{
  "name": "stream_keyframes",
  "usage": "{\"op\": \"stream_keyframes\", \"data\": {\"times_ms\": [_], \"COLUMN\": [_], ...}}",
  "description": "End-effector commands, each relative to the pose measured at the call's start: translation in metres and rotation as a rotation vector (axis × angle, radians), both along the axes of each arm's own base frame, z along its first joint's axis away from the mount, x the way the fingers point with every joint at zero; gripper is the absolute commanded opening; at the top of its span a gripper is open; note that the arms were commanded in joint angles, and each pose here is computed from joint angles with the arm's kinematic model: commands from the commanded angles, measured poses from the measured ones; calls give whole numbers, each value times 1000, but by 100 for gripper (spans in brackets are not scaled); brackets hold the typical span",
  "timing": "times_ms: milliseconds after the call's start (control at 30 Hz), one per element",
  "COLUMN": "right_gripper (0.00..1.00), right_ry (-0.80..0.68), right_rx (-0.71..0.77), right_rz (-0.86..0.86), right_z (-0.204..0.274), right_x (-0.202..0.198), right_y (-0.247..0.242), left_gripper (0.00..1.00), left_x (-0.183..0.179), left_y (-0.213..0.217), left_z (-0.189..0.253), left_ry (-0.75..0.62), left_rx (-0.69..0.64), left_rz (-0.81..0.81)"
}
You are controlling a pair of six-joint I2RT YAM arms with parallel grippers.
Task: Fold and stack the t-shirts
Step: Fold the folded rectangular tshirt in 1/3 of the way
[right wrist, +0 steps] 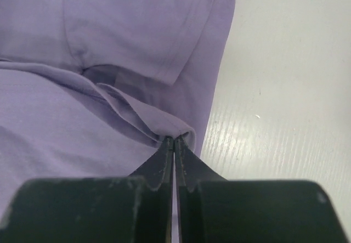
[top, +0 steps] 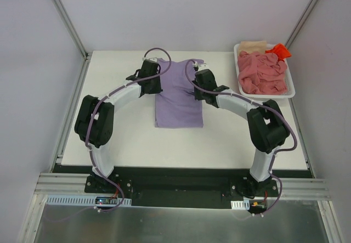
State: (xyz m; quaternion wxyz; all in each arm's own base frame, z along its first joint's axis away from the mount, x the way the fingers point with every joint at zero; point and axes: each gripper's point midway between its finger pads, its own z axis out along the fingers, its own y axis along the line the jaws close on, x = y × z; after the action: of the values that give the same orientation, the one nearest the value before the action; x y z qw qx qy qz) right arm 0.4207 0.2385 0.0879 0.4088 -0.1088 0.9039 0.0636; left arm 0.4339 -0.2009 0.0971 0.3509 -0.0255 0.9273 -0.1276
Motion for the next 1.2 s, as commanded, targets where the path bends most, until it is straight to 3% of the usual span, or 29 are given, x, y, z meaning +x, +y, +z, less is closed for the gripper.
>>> {"op": "stream_keyframes", "data": {"times_ms": [0,300,333,400,433,467,500,533,567,633,667,967,1167], "right_gripper": [0,2,5,10,16,28,45,54,70,85,97,96,96], "right_ry": [-80,-57,-55,-40,-36,-38,-19,-8,-10,-12,-14,-42,64], "right_rx": [66,74,68,55,56,62,49,42,38,49,51,320,462], "right_rz": [-29,-60,-60,-81,-86,-85,-86,-83,-88,-85,-85,-101,9], "right_z": [21,7,4,-2,-3,-2,-4,-4,2,13,17,57,33], "right_x": [30,43,45,48,51,54,52,51,50,41,35,-63,-127], "right_y": [7,3,3,-1,-3,-1,-3,-5,-6,-9,-13,-37,-32], "left_gripper": [0,0,1,11,11,14,22,35,54,77,99,99,98], "left_x": [21,30,31,33,34,34,33,32,30,21,14,-98,-155], "left_y": [0,-2,-1,0,-1,-2,-2,-5,-6,-8,-8,15,26], "left_z": [9,-11,-13,-16,-16,-17,-16,-12,-7,3,10,10,-12], "left_ry": [-31,15,22,33,38,51,57,56,55,53,51,135,134], "left_rx": [-19,-33,-29,-31,-37,-41,-47,-57,-69,-98,-117,-236,-328], "left_rz": [-30,-57,-52,-49,-46,-49,-50,-56,-63,-67,-70,-31,-8]}}
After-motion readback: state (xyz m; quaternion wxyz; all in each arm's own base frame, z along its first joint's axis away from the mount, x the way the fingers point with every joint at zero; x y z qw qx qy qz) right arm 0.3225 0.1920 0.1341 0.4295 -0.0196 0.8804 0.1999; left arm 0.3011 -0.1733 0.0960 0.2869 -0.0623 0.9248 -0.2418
